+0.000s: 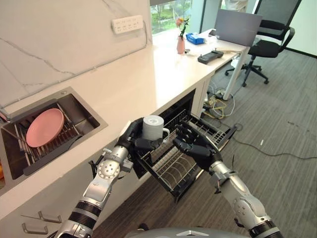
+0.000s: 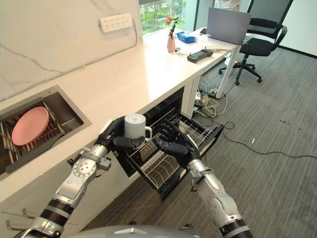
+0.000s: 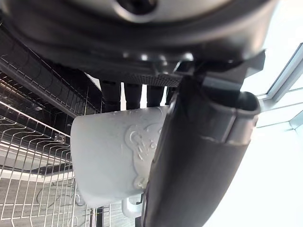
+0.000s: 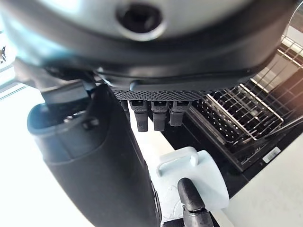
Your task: Place the dishes in the dishwasher.
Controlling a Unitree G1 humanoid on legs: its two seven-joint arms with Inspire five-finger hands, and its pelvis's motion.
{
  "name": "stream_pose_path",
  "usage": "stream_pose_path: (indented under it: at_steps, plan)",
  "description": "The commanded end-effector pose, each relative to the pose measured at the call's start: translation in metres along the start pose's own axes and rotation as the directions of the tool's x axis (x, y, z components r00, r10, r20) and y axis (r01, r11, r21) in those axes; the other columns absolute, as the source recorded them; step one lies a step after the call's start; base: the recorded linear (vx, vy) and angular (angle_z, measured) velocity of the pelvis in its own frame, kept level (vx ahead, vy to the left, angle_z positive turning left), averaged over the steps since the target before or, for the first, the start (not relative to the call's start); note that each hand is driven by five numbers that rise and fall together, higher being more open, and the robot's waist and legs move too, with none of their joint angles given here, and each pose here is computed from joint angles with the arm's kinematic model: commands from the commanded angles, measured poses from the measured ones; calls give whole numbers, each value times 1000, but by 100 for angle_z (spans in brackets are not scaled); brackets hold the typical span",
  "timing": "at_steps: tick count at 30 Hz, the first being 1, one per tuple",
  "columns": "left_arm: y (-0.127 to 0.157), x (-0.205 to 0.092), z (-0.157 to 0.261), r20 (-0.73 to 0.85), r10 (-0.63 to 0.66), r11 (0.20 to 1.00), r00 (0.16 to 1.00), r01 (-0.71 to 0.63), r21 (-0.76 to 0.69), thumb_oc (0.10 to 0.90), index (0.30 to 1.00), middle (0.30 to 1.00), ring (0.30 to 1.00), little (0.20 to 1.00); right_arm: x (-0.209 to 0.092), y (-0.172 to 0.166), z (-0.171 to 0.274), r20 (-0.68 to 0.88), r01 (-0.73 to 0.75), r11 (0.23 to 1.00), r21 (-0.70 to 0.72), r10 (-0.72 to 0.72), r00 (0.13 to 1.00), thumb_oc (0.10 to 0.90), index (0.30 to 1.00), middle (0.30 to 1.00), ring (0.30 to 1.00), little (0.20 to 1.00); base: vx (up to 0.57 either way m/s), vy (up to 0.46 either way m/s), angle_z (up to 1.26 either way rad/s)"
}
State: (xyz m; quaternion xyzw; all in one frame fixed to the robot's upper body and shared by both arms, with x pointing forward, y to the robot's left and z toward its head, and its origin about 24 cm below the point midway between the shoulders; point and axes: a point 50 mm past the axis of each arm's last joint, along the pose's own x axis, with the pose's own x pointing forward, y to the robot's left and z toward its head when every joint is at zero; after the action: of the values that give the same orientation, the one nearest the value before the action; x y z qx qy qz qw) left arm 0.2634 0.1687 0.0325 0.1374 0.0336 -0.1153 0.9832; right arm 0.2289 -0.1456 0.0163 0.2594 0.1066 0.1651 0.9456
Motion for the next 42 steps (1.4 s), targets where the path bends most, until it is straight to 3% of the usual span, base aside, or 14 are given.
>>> stream_pose_path:
  at_steps: [1,13,21,38,39,40,41,42]
  plan:
    - [1,32,62,278,-74,996,958,55,75,400,300,300,300,300,33,35,47,205,-185,983,-10,183,962,800,900,900,900,900,0,0,0]
    - [-10,46,70,271,-124,980,955,75,183,400,300,300,300,300,50,62,38,123,-286,956,71,276,953,800,900,900,900,900,4,13,5]
    - [-8,64,81,275,-76,950,958,-14,311,400,300,300,300,300,52,66,29,43,-260,966,3,260,965,800,900,900,900,900,-4,10,0]
    - [-35,76,94,287,-191,891,939,43,453,400,300,300,300,300,78,90,30,-24,-305,943,-131,305,952,800,900,900,900,900,0,0,0]
    - [-35,77,94,287,-191,890,939,43,453,400,300,300,300,300,78,90,30,-24,-306,943,-131,305,952,715,773,773,773,773,0,0,0]
    - [-39,78,95,290,-193,895,937,47,444,400,300,300,300,300,82,94,30,-20,-300,942,-151,301,953,562,542,542,542,542,0,0,0]
    - [-39,78,95,291,-193,895,937,47,444,400,300,300,300,300,83,94,30,-19,-300,942,-151,301,953,562,542,542,542,542,0,0,0]
    - [-41,78,96,294,-195,897,936,49,438,400,300,300,300,300,86,96,29,-18,-291,943,-159,292,956,400,300,300,300,300,0,0,0]
